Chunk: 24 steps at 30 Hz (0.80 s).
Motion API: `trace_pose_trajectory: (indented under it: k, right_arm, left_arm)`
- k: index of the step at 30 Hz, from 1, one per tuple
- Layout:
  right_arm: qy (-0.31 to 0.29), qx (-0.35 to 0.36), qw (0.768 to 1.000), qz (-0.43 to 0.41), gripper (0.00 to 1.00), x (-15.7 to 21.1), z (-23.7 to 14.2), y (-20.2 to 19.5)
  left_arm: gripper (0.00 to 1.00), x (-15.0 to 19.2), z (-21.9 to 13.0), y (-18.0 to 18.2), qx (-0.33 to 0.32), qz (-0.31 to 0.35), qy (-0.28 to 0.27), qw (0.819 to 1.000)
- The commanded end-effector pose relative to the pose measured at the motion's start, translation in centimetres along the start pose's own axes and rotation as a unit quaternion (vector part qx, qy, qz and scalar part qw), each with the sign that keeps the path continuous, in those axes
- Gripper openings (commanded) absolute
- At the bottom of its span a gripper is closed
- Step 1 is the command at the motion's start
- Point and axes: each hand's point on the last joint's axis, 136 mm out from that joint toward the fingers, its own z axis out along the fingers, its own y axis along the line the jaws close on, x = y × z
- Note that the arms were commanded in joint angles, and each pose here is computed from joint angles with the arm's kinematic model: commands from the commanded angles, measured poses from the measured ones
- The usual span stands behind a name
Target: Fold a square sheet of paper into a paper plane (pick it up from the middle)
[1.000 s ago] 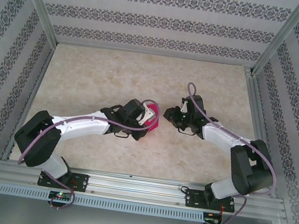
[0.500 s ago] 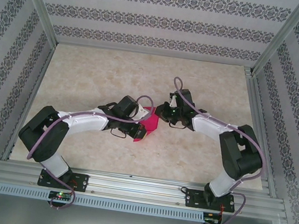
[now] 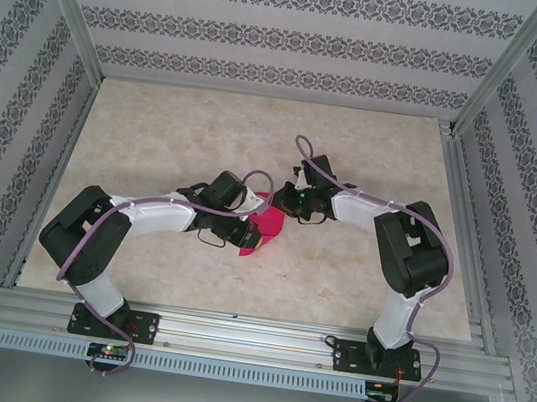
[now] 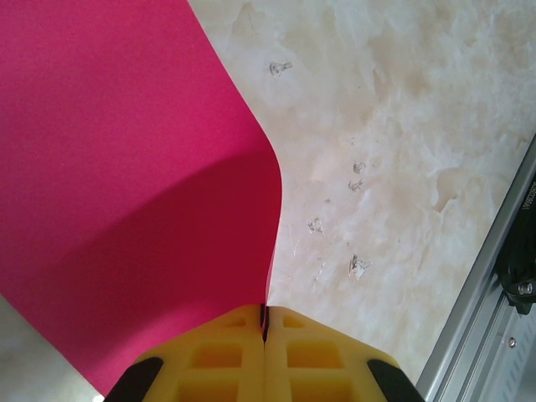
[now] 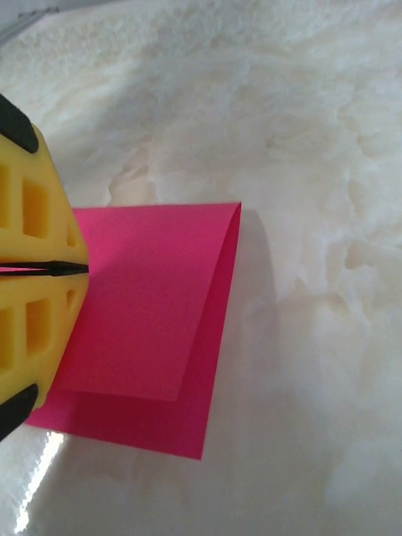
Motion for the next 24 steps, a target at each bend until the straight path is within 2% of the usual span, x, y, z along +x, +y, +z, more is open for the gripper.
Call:
trace_pose_trajectory:
  k: [1, 13, 24]
  right_arm:
    - [0.027, 0.048, 0.998, -0.022, 0.12, 1.3, 0.8, -2.1]
    - [0.045, 0.107, 0.992, -0.048, 0.11, 1.9, 1.8, -4.4]
    - [0.045, 0.108, 0.991, -0.060, 0.11, 1.9, 1.6, -4.2]
  left_arm:
    - [0.01, -1.1, -0.2, 0.2, 0.006, -0.012, -0.007, 1.000]
    - [0.05, -1.5, 0.2, 1.0, 0.023, -0.050, 0.014, 0.998]
    - [0.07, -1.7, 0.1, 3.3, -0.016, -0.063, 0.026, 0.998]
